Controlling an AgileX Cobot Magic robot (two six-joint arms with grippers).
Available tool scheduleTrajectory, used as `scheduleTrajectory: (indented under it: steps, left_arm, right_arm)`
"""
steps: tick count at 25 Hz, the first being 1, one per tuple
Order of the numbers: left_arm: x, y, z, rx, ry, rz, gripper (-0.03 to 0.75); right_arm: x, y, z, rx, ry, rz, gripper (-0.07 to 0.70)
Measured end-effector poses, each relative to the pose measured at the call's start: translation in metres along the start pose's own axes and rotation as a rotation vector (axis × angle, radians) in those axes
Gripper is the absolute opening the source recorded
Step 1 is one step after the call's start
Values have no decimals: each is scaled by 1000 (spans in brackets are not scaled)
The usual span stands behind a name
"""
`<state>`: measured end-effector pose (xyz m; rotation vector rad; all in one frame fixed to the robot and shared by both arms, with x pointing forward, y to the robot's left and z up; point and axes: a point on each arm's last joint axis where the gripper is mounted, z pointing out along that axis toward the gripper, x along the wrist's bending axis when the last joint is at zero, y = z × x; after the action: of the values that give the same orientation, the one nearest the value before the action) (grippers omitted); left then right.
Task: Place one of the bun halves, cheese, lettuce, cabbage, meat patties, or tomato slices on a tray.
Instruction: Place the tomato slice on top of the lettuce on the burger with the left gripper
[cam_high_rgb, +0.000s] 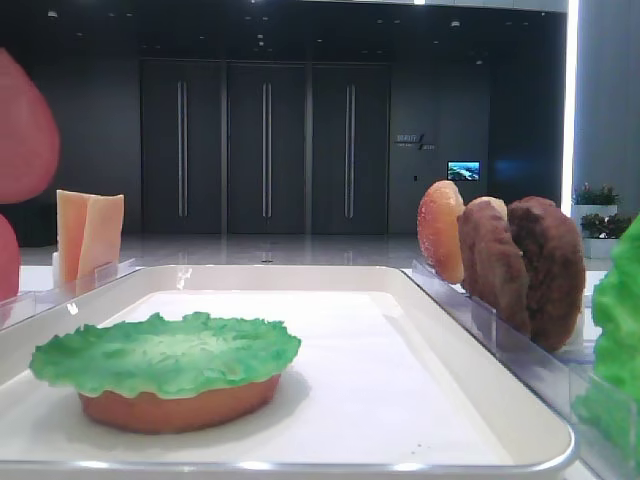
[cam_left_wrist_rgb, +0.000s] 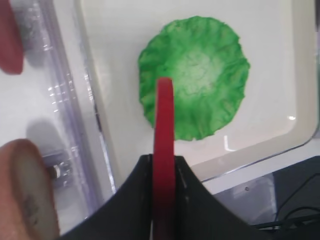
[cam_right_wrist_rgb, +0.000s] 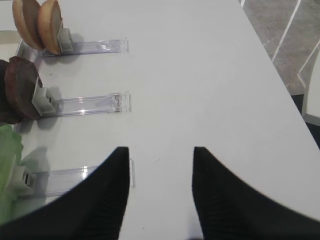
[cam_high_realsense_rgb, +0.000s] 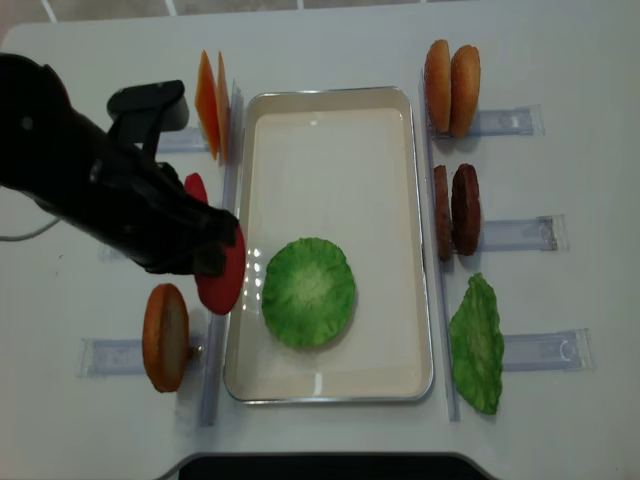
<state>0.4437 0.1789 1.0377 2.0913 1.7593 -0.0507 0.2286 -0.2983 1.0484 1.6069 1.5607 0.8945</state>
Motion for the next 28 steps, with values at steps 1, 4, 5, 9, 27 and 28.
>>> scheduleTrajectory:
  steps: [1,4,5,9,27,28]
  left_arm:
    - [-3,1,0,-10,-36,1,57]
    - [-13,4,4,-25,-147,27,57]
    - [-16,5,7,-16,-176,34,57]
    - [-25,11,23,10,-295,53,57]
    - [2,25,40,-21,-497,-12,57]
    - [8,24,40,-21,-502,-20,57]
  right_arm:
    - [0,0,0,0,0,0,290]
    - [0,0,0,0,0,0,290]
    - [0,0,0,0,0,0,290]
    - [0,0,0,0,0,0,290]
    - [0,0,0,0,0,0,290]
    - [0,0,0,0,0,0,290]
